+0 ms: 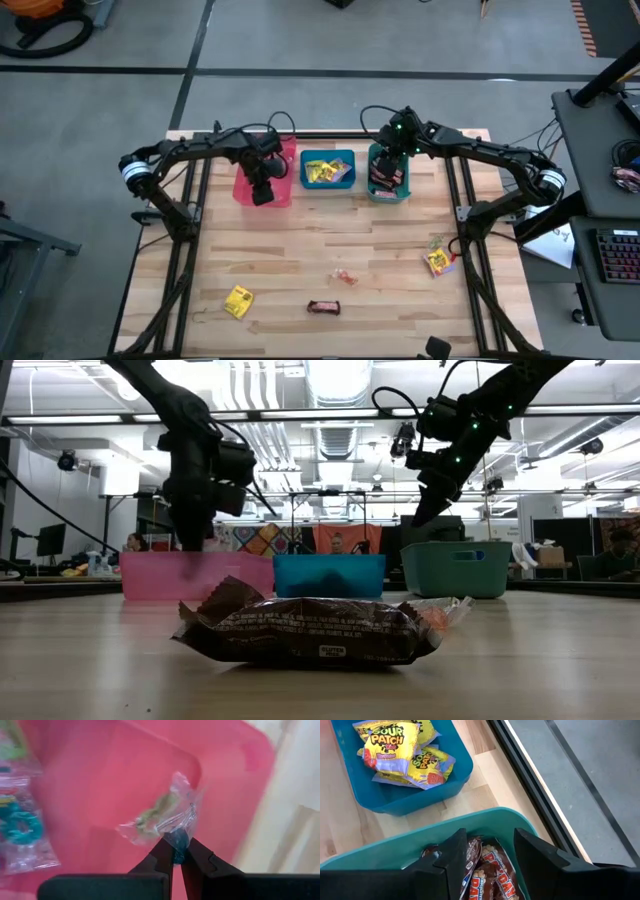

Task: Sort candy
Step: Put the blue candy into the red bin, then put the right yellow candy into the blue bin

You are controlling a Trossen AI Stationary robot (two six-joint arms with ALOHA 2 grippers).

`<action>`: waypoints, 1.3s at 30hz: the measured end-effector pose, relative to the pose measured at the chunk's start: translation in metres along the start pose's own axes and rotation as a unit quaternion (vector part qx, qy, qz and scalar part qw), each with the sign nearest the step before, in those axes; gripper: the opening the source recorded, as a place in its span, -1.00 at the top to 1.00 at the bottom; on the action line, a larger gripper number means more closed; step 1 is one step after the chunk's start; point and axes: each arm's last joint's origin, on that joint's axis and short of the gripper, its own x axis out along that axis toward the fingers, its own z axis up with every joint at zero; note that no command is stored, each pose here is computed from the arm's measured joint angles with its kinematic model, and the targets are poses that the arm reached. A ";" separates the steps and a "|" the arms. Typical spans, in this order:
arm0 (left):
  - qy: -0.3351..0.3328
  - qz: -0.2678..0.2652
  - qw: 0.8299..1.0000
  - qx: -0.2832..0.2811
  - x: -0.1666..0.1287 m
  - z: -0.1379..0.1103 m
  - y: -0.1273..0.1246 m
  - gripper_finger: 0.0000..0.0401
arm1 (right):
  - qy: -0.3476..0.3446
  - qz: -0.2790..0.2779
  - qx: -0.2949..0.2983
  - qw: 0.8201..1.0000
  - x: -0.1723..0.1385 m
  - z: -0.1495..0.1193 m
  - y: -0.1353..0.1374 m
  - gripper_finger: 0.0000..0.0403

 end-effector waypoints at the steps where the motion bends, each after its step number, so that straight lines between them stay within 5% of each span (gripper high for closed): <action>1: -0.003 0.007 1.000 -0.001 0.001 0.000 0.001 0.99 | 0.000 0.000 0.000 1.000 0.000 0.000 0.000 0.23; 8: 0.005 0.076 0.997 -0.006 0.002 0.000 0.005 0.88 | 0.007 0.002 0.008 1.000 0.000 -0.001 0.001 0.21; 17: 0.016 0.096 0.994 -0.040 0.001 -0.001 0.006 0.72 | 0.032 0.008 0.010 0.999 -0.012 -0.007 0.003 0.20; 25: 0.006 0.098 0.993 -0.065 -0.006 0.000 0.004 0.45 | -0.011 0.039 0.043 0.998 -0.042 -0.006 0.007 0.19; 32: -0.053 0.107 0.989 -0.092 -0.032 0.017 0.001 0.37 | -0.027 0.089 0.048 0.994 -0.052 -0.008 0.019 0.21; 39: -0.184 0.122 0.975 -0.027 -0.064 0.043 -0.019 0.38 | 0.032 0.160 0.046 0.985 -0.051 -0.015 0.044 0.25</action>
